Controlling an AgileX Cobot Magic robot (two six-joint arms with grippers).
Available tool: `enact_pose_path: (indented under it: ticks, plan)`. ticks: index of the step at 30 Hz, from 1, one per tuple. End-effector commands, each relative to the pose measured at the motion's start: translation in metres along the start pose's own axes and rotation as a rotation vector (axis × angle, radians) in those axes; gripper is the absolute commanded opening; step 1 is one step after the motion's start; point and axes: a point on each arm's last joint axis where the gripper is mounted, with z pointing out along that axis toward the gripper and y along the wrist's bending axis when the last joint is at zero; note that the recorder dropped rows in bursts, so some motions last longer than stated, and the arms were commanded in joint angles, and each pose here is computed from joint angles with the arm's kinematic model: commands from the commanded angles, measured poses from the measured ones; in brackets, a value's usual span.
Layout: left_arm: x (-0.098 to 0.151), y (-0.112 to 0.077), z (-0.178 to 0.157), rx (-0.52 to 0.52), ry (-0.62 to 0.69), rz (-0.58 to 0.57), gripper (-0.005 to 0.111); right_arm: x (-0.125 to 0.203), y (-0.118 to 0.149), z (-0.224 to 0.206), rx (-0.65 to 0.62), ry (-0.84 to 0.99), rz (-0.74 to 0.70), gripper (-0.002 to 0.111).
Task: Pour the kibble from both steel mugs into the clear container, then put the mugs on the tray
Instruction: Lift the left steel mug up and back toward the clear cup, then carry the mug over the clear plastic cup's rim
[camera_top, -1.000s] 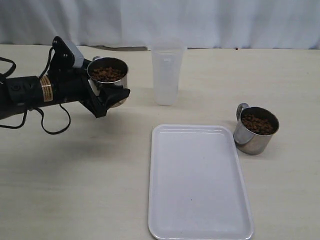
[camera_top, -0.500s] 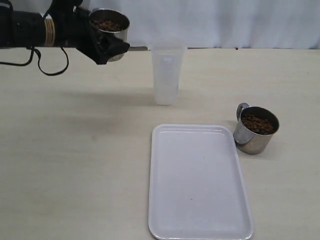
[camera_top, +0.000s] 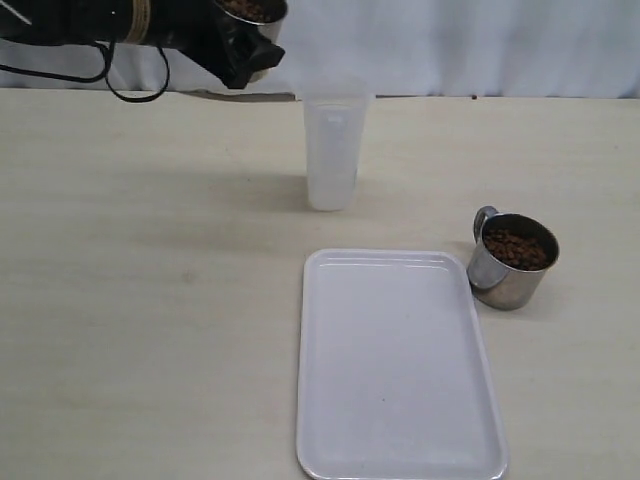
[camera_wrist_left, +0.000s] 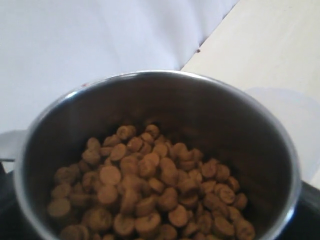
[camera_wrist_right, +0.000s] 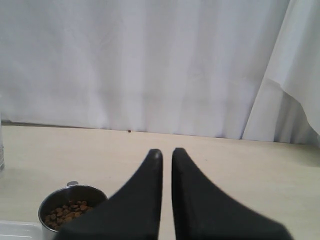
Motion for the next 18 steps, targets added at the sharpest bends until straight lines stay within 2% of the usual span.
enact_pose_path:
  ticks: [1, 6, 9, 13, 18]
  plan:
    - [-0.0138, 0.0010, 0.0014, -0.046, -0.019, 0.008, 0.000, 0.0017, 0.0003, -0.0001, -0.003, 0.005, -0.003, 0.005]
    - [-0.0175, -0.0004, 0.0061, -0.130, 0.012, 0.039, 0.000, 0.0017, 0.0003, -0.0001, -0.003, 0.005, -0.003, 0.005]
    - [-0.0209, -0.0057, 0.0088, -0.133, 0.014, 0.071, 0.000, 0.0017, 0.0003, -0.0001, -0.003, 0.005, -0.003, 0.005]
    - [-0.0180, 0.0029, 0.0073, -0.234, 0.058, 0.109, 0.000, 0.0017, 0.0003, -0.0001, -0.003, 0.005, -0.003, 0.005]
    - [-0.0184, 0.0016, 0.0076, -0.219, 0.052, 0.111, 0.000, 0.0017, 0.0003, -0.0001, -0.003, 0.005, -0.003, 0.005]
